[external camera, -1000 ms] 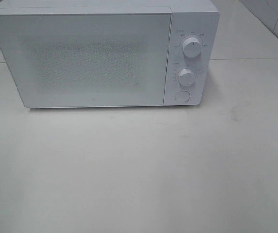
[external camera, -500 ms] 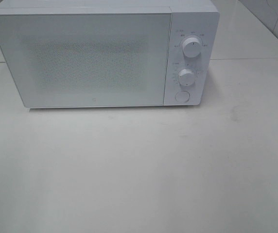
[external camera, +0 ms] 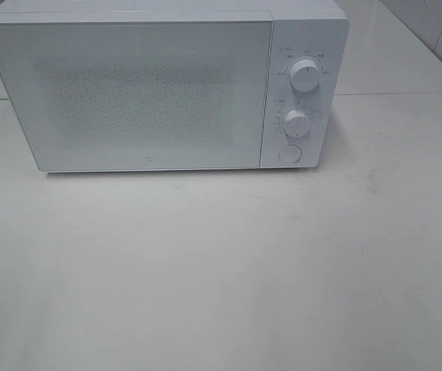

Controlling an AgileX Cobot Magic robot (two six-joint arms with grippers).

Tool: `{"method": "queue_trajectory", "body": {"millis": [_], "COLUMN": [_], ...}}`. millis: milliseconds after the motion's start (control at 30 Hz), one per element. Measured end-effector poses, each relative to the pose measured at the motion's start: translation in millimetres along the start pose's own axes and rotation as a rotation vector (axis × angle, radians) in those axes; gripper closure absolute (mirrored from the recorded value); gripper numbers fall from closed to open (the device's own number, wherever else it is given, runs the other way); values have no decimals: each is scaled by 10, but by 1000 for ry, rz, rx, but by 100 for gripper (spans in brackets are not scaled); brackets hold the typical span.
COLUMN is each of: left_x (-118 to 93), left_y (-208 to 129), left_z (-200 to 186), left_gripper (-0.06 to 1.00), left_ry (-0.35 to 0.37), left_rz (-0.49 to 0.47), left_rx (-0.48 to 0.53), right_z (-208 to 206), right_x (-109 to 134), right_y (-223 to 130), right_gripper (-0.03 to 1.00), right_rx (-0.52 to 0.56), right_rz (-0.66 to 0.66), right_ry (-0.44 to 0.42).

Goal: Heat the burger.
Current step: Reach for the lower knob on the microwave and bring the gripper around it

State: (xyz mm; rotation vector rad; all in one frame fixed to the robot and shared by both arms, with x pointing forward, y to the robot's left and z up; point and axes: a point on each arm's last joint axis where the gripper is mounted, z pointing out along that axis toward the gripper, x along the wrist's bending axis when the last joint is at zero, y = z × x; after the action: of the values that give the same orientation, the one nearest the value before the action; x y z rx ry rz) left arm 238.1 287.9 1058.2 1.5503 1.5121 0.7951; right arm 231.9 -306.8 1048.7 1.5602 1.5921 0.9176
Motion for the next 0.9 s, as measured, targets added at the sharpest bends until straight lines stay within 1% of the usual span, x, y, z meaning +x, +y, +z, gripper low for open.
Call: {"method": "queue_trajectory", "body": {"millis": [67, 433, 900], "left_x": [-8, 3, 3], "left_y": [-36, -40, -40], "left_z": [-62, -67, -67], "left_gripper": [-4, -4, -4], "left_ry": [-1, 13, 13], "left_rz": [6, 14, 14], "left_rx": [-45, -48, -48], "right_z": [0, 0, 0], "right_x": [0, 0, 0], "right_y": [0, 0, 0], "right_gripper": [26, 26, 26], "right_rx": [0, 0, 0], "right_rz": [0, 0, 0], "right_ry": [0, 0, 0]}}
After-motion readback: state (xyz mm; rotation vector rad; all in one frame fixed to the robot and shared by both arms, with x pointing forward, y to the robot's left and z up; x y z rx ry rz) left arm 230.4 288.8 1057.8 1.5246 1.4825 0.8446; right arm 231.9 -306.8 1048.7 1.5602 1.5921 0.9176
